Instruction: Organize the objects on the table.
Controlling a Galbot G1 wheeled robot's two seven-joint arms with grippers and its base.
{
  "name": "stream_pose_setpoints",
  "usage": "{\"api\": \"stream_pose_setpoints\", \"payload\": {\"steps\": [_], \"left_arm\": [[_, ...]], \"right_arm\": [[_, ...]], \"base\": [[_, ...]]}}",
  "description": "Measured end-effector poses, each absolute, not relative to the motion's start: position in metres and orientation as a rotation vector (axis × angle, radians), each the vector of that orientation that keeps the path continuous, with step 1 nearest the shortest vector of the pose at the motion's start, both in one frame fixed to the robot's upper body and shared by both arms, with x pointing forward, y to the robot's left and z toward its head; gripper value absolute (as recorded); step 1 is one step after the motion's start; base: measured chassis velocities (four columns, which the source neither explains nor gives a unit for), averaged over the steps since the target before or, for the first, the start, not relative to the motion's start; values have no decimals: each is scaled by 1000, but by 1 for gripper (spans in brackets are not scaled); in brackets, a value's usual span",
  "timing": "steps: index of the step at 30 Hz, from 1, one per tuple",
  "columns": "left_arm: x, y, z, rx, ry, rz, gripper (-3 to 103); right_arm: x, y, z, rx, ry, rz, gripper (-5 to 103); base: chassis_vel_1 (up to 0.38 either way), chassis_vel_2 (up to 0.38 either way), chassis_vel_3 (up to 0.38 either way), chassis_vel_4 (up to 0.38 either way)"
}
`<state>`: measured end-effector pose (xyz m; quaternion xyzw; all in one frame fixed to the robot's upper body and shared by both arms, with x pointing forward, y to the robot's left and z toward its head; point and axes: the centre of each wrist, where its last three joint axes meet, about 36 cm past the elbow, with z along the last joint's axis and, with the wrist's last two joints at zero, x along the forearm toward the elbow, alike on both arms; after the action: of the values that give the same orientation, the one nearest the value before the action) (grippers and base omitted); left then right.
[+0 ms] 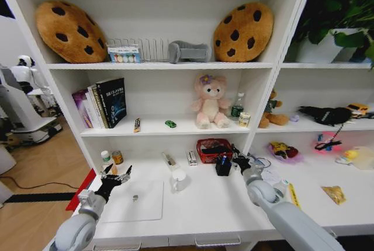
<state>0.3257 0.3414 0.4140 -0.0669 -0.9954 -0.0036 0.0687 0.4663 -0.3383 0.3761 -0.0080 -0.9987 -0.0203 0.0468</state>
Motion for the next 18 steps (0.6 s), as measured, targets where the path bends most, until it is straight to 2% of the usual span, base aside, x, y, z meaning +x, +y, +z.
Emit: {"api": "stream_pose_setpoints", "payload": {"steps": [18], "left_arm": [[326,341,416,-212,-2993,-15,100]], "right_arm": [[503,-311,349,88,-3093,-88,10]], "base": [[0,0,0,0]]}}
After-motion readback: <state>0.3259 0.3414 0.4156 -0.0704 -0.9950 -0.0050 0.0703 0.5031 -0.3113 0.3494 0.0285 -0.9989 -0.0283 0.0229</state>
